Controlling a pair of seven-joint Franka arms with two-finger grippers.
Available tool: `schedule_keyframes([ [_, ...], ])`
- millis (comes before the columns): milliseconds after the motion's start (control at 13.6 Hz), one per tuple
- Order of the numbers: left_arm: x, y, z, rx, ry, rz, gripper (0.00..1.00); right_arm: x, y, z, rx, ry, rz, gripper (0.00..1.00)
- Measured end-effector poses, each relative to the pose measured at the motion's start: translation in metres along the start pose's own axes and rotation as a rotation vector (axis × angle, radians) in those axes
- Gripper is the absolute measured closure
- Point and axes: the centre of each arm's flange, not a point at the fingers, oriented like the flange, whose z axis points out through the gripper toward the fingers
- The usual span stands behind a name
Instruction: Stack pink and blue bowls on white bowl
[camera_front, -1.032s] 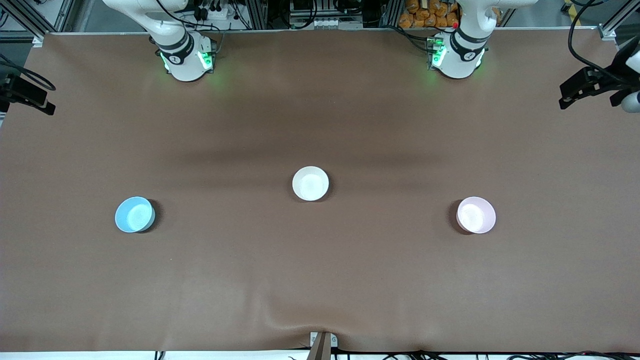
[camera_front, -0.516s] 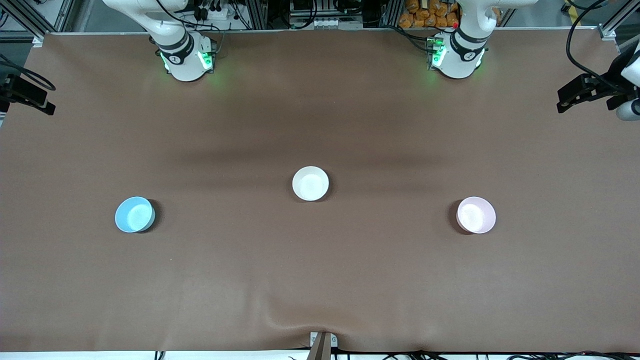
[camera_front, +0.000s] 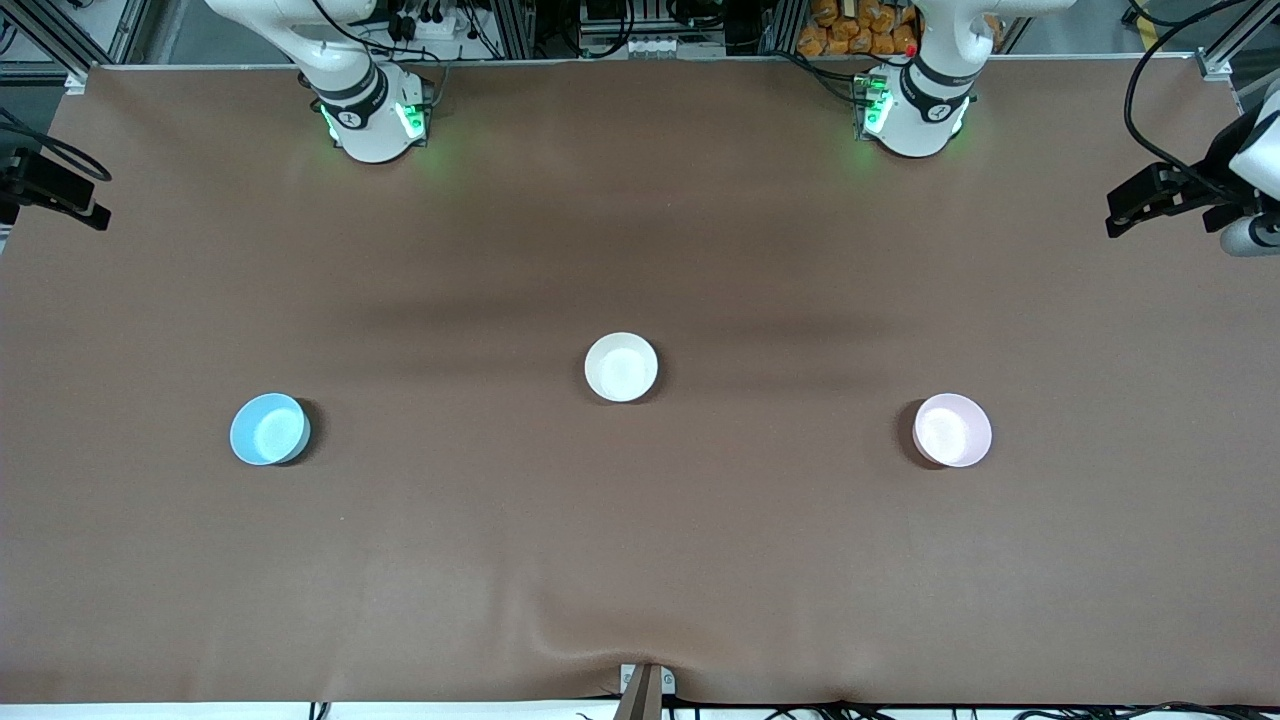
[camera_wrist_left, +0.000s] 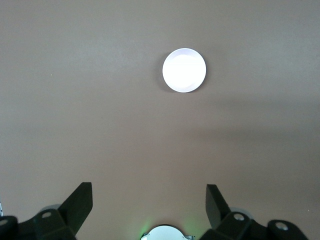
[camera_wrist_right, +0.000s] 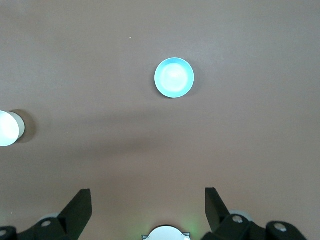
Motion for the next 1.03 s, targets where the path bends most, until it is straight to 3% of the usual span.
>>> schedule_keyframes([
  [590, 0.014, -0.009, 0.043, -0.002, 0.009, -0.017, 0.0, 0.0, 0.0, 0.0, 0.0, 0.0, 0.0, 0.0],
  [1032, 0.039, -0.01, 0.131, -0.018, 0.092, -0.025, 0.0, 0.0, 0.0, 0.0, 0.0, 0.0, 0.001, 0.0],
])
